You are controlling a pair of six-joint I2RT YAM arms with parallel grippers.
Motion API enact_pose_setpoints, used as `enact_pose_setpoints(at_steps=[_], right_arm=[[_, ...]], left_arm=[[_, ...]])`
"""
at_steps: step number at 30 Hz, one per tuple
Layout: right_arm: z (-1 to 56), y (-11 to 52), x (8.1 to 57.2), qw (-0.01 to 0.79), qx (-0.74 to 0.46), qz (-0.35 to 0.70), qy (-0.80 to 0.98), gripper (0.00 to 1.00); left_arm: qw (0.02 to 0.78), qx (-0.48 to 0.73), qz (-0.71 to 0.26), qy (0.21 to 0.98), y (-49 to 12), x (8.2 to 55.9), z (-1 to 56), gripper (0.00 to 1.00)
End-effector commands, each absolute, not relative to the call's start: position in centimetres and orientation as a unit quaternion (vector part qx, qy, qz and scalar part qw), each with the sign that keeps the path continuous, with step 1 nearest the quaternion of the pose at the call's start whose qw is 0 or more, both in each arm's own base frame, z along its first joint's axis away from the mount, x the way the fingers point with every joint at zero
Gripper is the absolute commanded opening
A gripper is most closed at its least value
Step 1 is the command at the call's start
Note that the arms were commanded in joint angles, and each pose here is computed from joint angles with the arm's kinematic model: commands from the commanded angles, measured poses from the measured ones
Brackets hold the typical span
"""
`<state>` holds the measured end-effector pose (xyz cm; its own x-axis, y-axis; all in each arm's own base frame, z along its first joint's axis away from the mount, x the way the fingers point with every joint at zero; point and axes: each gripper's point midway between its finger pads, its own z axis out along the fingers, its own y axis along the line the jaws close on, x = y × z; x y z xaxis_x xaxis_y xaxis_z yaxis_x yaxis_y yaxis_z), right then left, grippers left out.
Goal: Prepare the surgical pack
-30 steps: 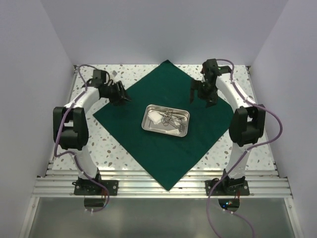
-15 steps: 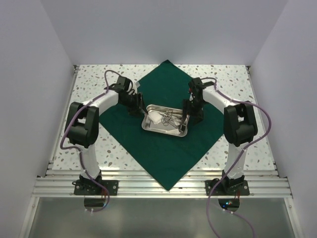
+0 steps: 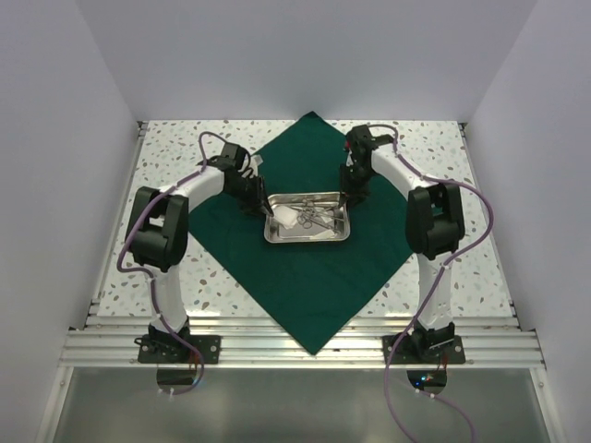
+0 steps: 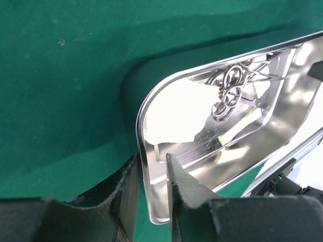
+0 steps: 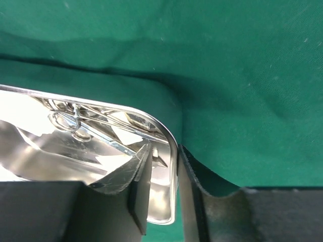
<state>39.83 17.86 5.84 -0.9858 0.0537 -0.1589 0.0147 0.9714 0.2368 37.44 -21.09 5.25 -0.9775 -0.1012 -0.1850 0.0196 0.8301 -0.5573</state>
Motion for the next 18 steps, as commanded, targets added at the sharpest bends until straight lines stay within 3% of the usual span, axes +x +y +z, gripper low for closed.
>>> enact_pose_setpoints(at_steps=[1,8,15,18], right_arm=[[6.9,18.3,40.1,0.085,0.001,0.123,0.989,0.29],[5.8,17.9,38.7,0.068,-0.01,0.121,0.99,0.26],[4.4,17.1,38.3,0.052,-0.025,0.101,0.993,0.32],[4.7,16.9,38.7,0.056,-0.026,0.096,0.994,0.33]], left_arm=[[0.121,-0.016,-0.302,0.945,-21.5,38.4,7.4,0.3],[0.109,-0.021,-0.296,0.949,-21.4,38.0,7.4,0.29],[0.101,-0.024,-0.311,0.945,-21.9,37.7,7.3,0.36],[0.094,-0.025,-0.319,0.943,-22.1,37.3,7.2,0.33]])
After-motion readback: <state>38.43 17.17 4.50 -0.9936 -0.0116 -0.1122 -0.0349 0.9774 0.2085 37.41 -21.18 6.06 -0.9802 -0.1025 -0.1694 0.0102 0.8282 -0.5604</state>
